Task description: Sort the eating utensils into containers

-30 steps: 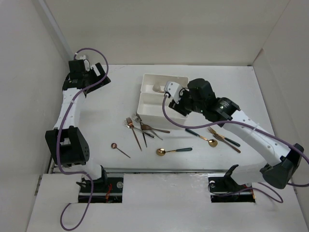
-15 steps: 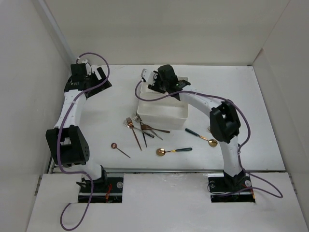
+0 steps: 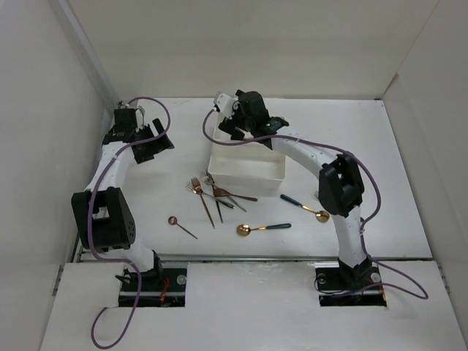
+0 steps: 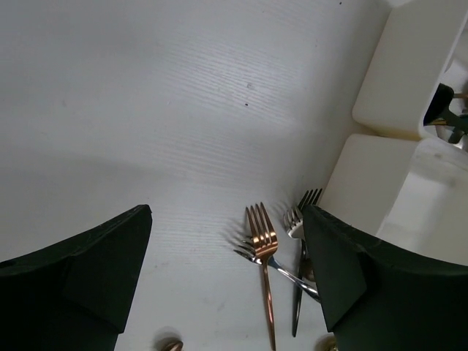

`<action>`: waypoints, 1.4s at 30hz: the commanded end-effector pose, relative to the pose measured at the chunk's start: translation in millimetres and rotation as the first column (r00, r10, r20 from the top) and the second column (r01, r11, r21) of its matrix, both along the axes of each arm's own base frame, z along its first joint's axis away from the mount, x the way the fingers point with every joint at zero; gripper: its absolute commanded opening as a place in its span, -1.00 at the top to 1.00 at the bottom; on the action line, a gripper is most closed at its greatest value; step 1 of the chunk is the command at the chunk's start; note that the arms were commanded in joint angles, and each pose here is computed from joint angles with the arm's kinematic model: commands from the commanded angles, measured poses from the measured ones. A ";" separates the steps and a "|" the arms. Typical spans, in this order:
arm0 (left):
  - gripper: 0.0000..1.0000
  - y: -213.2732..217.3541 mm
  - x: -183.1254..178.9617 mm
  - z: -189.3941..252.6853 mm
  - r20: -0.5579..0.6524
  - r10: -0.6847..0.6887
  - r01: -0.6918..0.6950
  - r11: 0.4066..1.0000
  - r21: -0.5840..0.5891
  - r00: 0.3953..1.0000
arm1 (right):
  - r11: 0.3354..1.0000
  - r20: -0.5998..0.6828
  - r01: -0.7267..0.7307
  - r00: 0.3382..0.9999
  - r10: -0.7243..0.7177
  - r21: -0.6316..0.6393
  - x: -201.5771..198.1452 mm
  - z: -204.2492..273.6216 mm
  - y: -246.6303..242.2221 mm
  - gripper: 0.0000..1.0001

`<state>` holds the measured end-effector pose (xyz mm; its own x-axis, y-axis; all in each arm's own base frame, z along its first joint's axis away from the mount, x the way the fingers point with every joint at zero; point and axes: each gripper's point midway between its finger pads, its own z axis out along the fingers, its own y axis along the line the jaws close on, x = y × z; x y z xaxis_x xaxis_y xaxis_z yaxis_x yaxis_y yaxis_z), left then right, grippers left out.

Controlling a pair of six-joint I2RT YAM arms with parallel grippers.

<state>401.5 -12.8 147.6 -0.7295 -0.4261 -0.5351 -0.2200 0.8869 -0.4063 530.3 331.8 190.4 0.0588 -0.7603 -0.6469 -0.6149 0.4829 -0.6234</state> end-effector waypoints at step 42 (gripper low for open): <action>-0.56 20.7 -91.8 50.7 -0.025 -0.155 0.156 0.956 0.248 0.988 | 0.920 -0.666 -0.296 0.744 0.053 -0.258 -342.9 -147.7 -118.9 -0.77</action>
